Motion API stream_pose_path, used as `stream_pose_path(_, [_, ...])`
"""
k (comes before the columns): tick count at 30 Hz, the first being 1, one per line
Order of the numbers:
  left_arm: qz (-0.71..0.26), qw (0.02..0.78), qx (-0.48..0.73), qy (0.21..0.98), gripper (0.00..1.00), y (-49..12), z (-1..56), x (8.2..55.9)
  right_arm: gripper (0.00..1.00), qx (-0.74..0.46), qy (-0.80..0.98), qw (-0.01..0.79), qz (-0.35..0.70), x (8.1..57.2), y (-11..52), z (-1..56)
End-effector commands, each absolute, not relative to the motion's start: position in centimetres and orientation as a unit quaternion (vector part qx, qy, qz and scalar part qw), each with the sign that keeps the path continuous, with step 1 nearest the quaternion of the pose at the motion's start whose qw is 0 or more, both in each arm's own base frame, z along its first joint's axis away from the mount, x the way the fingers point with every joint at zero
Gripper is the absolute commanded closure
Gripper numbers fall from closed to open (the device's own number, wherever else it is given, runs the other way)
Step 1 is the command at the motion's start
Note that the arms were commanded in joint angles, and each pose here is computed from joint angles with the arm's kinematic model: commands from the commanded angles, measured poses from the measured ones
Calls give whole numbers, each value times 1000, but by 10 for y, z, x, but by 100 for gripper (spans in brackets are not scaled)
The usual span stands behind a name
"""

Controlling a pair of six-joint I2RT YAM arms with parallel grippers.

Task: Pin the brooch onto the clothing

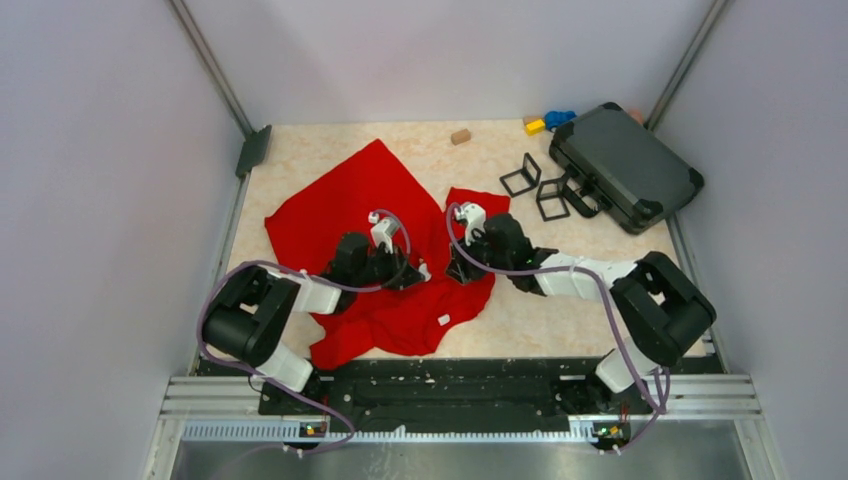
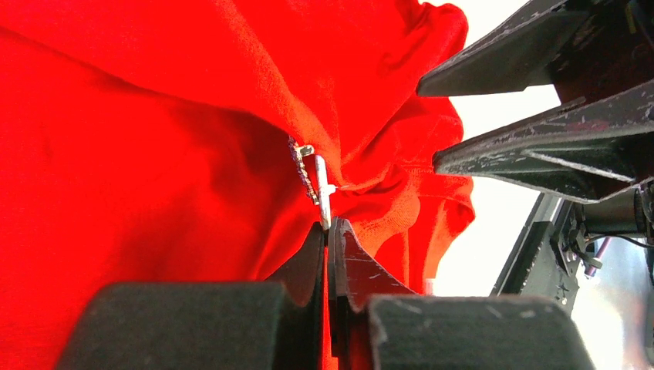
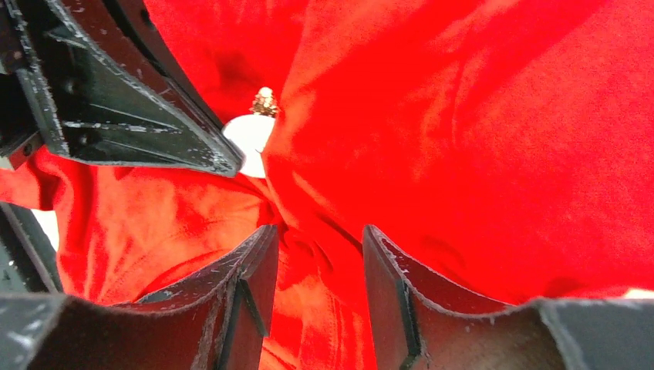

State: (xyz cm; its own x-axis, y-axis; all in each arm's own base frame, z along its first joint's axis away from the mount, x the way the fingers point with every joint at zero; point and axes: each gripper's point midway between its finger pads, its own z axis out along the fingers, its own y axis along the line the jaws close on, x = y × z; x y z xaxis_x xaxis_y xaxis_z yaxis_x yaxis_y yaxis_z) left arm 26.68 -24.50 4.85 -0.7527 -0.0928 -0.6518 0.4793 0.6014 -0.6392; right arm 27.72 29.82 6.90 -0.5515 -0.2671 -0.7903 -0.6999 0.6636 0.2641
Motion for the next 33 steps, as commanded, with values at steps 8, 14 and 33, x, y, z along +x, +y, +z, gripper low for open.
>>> stream_pose_path(8, [-465, 342, 155, 802, 100, -255, 64, 268, 55, -319, 788, 390, 354, 291, 334, 76])
stream_pose_path(14, [-467, 338, 156, 802, 100, -256, 62, 269, 64, -319, 783, 388, 367, 296, 341, 76])
stream_pose_path(33, [-475, 328, 149, 803, 100, -260, 61, 272, 89, -328, 773, 364, 403, 287, 354, 71])
